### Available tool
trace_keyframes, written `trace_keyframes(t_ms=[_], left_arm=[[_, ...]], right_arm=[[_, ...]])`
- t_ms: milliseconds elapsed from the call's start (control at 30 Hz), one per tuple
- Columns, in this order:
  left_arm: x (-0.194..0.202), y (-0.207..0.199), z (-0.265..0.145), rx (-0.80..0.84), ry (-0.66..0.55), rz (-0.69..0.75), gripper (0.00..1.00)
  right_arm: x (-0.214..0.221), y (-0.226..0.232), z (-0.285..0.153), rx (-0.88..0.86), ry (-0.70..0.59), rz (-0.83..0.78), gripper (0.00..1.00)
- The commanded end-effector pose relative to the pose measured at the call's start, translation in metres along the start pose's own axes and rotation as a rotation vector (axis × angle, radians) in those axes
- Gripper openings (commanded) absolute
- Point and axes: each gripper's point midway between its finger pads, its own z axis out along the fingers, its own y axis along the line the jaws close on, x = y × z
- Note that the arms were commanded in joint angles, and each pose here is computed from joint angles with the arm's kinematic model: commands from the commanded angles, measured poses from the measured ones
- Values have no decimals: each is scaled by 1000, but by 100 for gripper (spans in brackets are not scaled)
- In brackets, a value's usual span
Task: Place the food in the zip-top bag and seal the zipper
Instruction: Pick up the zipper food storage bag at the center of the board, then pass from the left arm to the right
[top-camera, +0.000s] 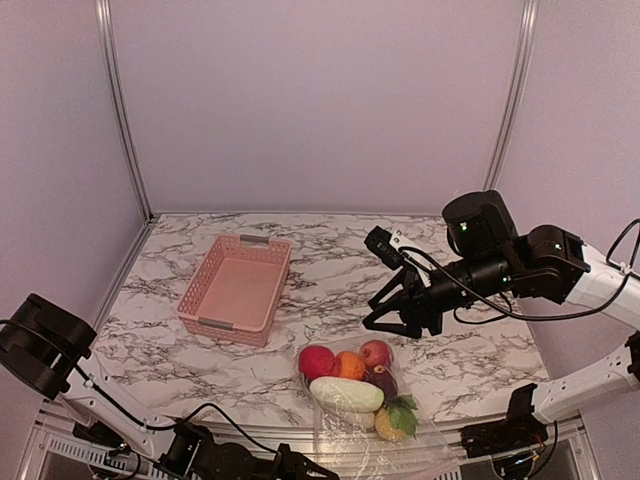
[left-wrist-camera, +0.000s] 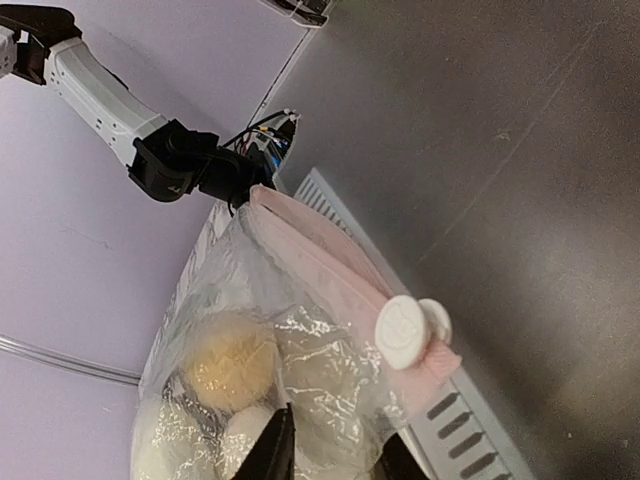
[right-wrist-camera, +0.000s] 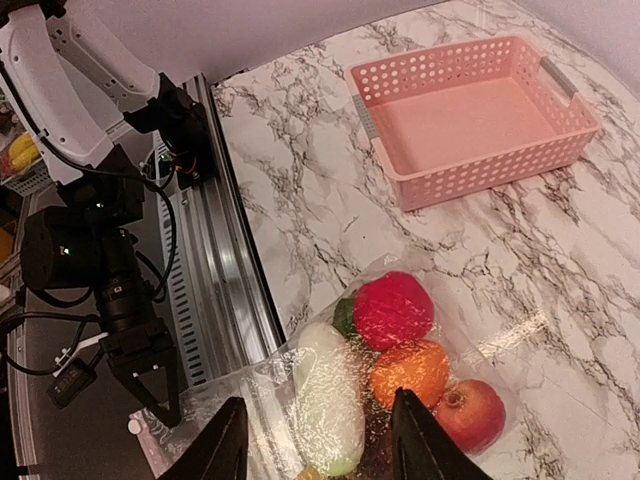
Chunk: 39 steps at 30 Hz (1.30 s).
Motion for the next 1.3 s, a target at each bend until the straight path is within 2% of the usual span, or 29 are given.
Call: trace_keyframes(t_ms=[0,100,167,400,533,667,900,1033,1267], left_arm=[[-23,30,5,-107,-61,-24,17],[-13,52,-1,-159,-15,-72,4],[-3,78,-7,-208,16,-138,0],[-4,151,-17,-193,-64,-439,0],[12,187,-22,-239,-80,-659,0],[31,216,-25,-284,-70,-801,0],[59,254,-39,-361,-42,-886,0],[68,269,-46,-390,-40,-914,0],[76,284,-55,-431,-63,-962,0]], right_arm=[[-23,8,-5,-27,-41,-37,46],[-40,11,-13,-22,-58,-55,46],[-47,13,-18,-20,-63,-59,45],[-66,21,-27,-43,-64,-72,42],[-72,25,-30,-53,-56,-86,38],[-75,29,-32,-65,-28,-107,37],[-76,43,-36,-132,-3,-140,39],[-60,46,-19,-112,85,-154,42],[-61,35,-2,-36,136,-170,44]])
